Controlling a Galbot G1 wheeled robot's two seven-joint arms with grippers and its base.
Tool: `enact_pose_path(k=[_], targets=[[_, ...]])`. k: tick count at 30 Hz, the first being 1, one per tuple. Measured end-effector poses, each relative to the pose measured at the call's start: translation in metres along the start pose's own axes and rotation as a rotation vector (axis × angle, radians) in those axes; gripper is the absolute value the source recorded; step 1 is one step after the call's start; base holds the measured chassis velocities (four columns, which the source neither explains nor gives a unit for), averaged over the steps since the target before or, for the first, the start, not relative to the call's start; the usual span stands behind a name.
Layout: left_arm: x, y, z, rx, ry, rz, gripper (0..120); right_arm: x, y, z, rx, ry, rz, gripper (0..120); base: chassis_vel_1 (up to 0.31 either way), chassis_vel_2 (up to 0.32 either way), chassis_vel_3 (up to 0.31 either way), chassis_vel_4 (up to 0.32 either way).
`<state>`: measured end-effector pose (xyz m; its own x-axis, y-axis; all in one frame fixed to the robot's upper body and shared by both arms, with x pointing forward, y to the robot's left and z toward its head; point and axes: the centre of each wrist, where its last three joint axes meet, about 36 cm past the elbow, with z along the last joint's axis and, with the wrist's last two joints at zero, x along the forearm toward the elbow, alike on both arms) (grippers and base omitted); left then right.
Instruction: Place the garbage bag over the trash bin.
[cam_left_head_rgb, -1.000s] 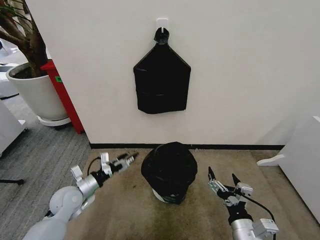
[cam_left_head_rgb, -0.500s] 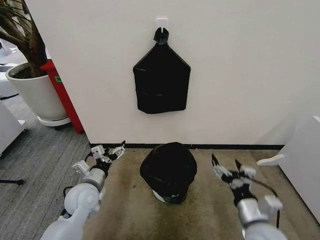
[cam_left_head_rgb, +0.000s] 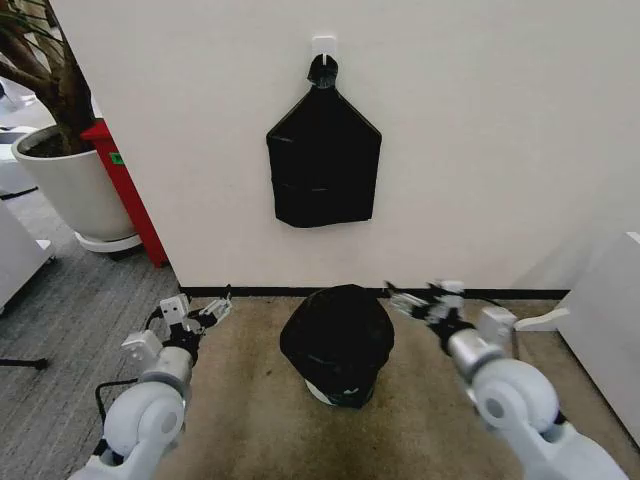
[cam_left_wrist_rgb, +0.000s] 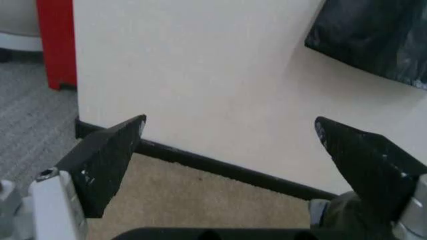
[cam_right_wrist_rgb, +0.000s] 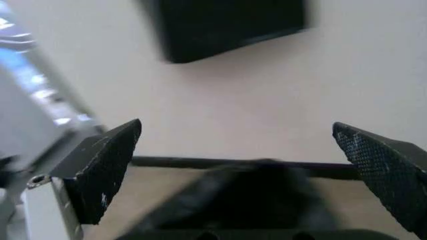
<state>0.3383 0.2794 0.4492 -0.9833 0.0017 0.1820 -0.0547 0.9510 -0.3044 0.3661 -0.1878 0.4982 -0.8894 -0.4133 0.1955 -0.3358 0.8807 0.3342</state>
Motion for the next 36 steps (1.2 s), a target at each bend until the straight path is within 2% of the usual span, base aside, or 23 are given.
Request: enact_pose_path(k=[4, 9, 13, 14, 20, 28, 30, 31, 36], targets=[[0.002, -0.002, -0.006, -0.003, -0.02, 0.002, 100, -0.027, 0.026, 0.015, 0.008, 0.049, -0.046, 100, 0.0, 0.0, 0.0, 0.0], [0.006, -0.004, -0.007, 0.005, -0.031, -0.001, 100, -0.056, 0.045, 0.038, -0.011, 0.138, 0.011, 100, 0.0, 0.0, 0.0, 0.0], [0.008, -0.005, -0.006, 0.006, -0.037, -0.005, 100, -0.072, 0.055, 0.044, -0.081, 0.186, 0.041, 100, 0.0, 0.0, 0.0, 0.0], [0.009, -0.005, -0.007, 0.006, -0.048, -0.01, 100, -0.086, 0.064, 0.047, -0.136, 0.212, 0.064, 100, 0.0, 0.0, 0.0, 0.0], [0.012, 0.0, -0.017, 0.014, -0.083, -0.023, 100, -0.117, 0.078, 0.052, -0.17, 0.231, 0.116, 100, 0.0, 0.0, 0.0, 0.0], [0.014, 0.003, -0.028, 0.023, -0.109, -0.023, 100, -0.136, 0.094, 0.058, -0.173, 0.244, 0.141, 100, 0.0, 0.0, 0.0, 0.0], [0.014, 0.002, -0.028, 0.028, -0.113, -0.019, 100, -0.144, 0.106, 0.058, -0.162, 0.228, 0.132, 100, 0.0, 0.0, 0.0, 0.0], [0.013, -0.001, -0.027, 0.034, -0.114, -0.01, 100, -0.157, 0.125, 0.055, -0.134, 0.196, 0.118, 100, 0.0, 0.0, 0.0, 0.0], [0.011, 0.002, -0.026, 0.035, -0.119, -0.013, 100, -0.163, 0.131, 0.054, -0.123, 0.174, 0.148, 100, 0.0, 0.0, 0.0, 0.0]])
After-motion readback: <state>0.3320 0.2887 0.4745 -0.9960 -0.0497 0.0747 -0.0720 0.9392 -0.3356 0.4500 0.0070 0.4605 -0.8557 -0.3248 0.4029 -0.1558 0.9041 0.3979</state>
